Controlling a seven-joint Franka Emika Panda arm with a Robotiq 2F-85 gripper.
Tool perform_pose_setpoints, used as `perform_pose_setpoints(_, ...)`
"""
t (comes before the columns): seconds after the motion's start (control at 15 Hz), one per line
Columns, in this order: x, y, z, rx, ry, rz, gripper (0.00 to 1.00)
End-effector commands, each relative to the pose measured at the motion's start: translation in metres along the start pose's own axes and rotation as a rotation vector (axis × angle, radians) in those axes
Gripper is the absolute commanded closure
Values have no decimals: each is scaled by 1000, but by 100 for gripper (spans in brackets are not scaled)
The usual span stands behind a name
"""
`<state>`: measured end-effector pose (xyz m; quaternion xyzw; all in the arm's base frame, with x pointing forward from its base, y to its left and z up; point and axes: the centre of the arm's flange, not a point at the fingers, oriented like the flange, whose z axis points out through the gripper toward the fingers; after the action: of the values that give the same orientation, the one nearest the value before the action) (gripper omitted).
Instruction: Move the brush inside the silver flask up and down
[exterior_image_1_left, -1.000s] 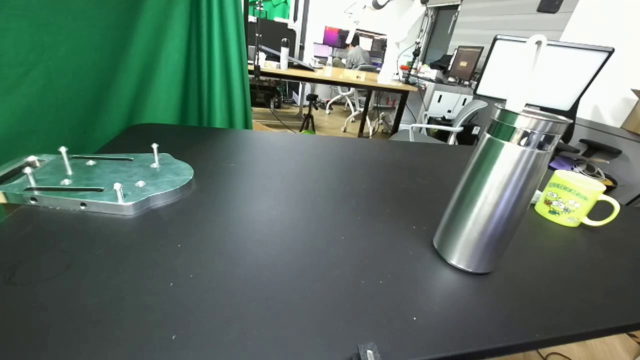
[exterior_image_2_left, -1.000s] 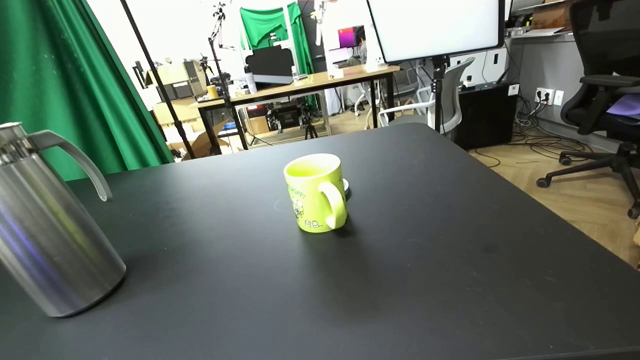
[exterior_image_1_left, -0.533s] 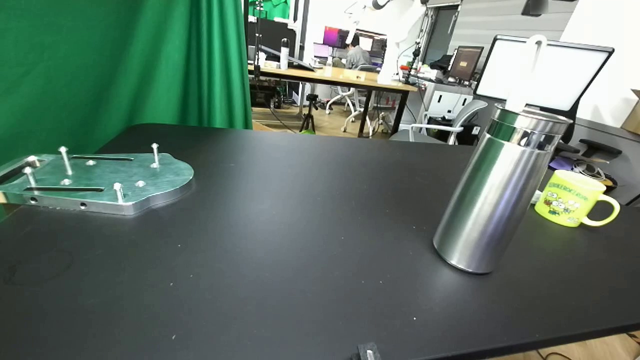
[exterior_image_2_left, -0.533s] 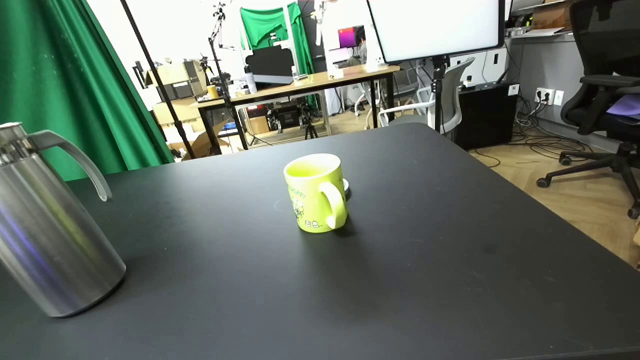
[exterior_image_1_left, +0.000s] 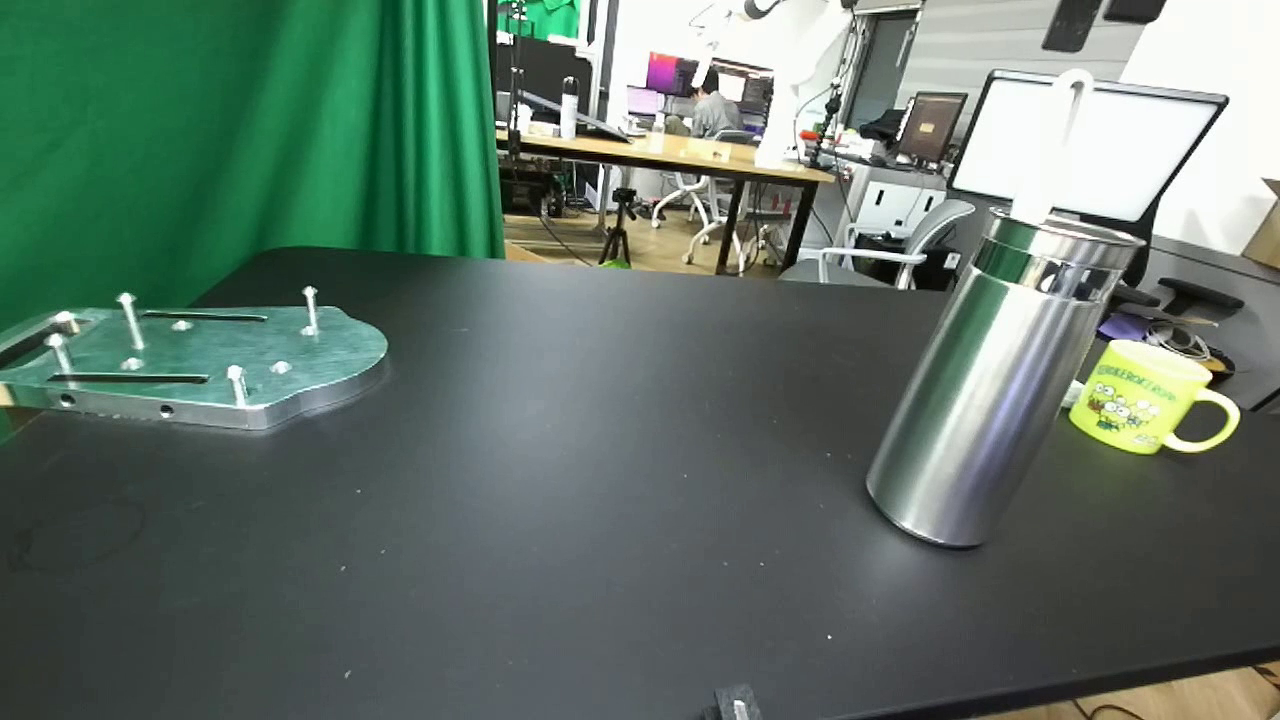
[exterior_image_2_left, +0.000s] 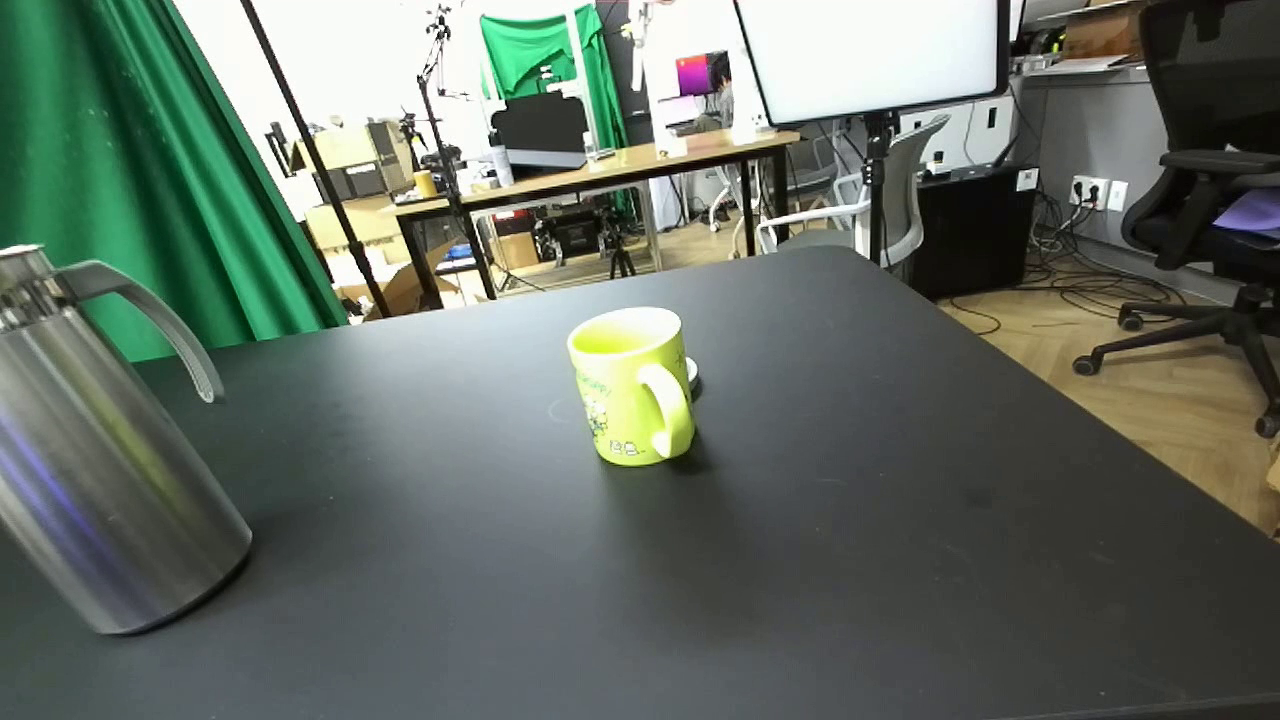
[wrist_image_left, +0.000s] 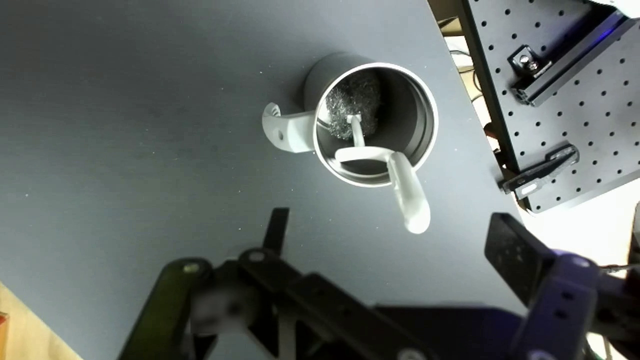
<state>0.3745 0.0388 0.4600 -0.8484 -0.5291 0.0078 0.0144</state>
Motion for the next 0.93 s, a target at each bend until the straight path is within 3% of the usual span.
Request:
perform_pose_setpoints(0.0,2,3,15,14,-12,16,0)
perform_pose_setpoints(0.33,13,1,35,51,-28,3,0)
perform_pose_setpoints(0.4,14,1,38,55,-37,-1,25)
perform_pose_setpoints(0.47,16,0,41,60,-44,-4,26)
perform_pose_setpoints(0.87,19,-1,47,102,-64,-10,67)
